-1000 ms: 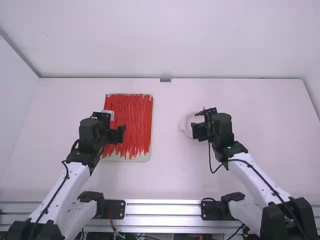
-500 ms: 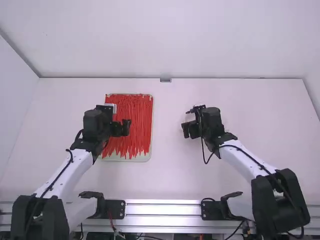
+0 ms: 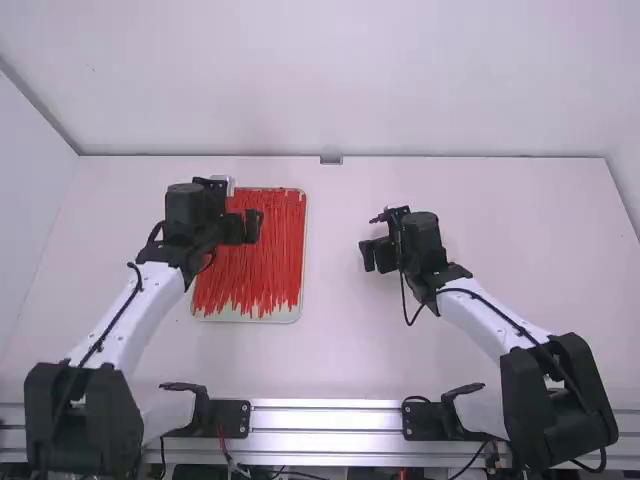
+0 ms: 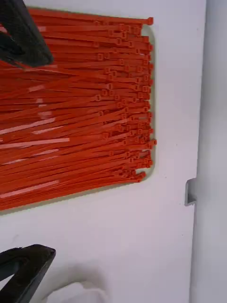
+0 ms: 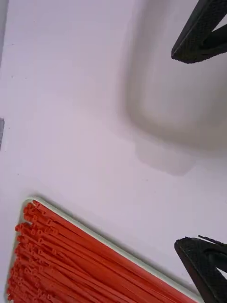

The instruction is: Fasten the cable tie

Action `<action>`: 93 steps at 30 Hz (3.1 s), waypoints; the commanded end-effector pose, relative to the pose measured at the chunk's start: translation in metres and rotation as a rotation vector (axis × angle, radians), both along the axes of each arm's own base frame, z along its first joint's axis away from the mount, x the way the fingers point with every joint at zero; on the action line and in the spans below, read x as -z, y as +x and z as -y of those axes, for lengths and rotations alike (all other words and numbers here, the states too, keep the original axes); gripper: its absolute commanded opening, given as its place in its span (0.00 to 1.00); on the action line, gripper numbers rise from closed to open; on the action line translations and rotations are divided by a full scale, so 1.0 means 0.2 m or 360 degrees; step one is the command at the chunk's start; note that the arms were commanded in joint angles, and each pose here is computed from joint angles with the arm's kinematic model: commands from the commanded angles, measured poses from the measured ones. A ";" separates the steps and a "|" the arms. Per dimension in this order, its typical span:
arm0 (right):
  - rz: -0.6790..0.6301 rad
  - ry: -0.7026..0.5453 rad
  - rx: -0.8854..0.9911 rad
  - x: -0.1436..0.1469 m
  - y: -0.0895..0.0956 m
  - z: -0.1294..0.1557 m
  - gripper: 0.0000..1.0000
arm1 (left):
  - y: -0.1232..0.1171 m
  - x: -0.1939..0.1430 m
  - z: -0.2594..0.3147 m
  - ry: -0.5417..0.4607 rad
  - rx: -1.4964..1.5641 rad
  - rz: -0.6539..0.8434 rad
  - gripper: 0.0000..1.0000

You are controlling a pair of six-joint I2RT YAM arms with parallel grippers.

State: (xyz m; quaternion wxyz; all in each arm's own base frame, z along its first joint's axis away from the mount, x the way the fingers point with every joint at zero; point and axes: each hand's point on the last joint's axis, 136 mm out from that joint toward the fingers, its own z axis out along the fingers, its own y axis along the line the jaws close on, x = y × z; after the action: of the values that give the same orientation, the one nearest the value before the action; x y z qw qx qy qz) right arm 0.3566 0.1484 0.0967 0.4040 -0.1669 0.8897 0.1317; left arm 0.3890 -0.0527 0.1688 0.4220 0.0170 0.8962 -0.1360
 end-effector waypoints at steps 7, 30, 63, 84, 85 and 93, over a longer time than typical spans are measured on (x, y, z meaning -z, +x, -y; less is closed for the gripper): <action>0.0063 0.0028 0.0069 -0.08 0.08 0.05 0.98 | 0.30 0.21 0.03 0.0067 0.0070 -0.0240 0.89; 0.0036 0.0057 0.0012 -0.07 0.04 -0.04 0.98 | 0.48 0.51 0.08 0.0145 0.0026 -0.0356 0.49; 0.0202 0.0341 -0.0209 -0.38 -0.04 -0.17 0.98 | 0.47 0.65 0.11 0.0135 0.0052 -0.0293 0.37; 0.0179 0.0322 -0.0207 -0.36 -0.05 -0.17 0.98 | 0.47 0.80 0.10 0.0137 0.0006 -0.0336 0.31; 0.0179 0.0322 -0.0208 -0.36 -0.05 -0.17 0.98 | 0.47 0.81 0.10 0.0137 0.0008 -0.0333 0.32; 0.0179 0.0322 -0.0207 -0.36 -0.05 -0.17 0.98 | 0.46 0.83 0.13 0.0200 0.0067 -0.0334 0.40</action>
State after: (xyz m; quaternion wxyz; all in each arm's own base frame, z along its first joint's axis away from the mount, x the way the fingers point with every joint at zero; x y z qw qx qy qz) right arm 0.3414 0.1788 0.1489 0.4386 -0.1891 0.8473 0.2323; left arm 0.4863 -0.0729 0.0154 0.3325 0.0340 0.9374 -0.0974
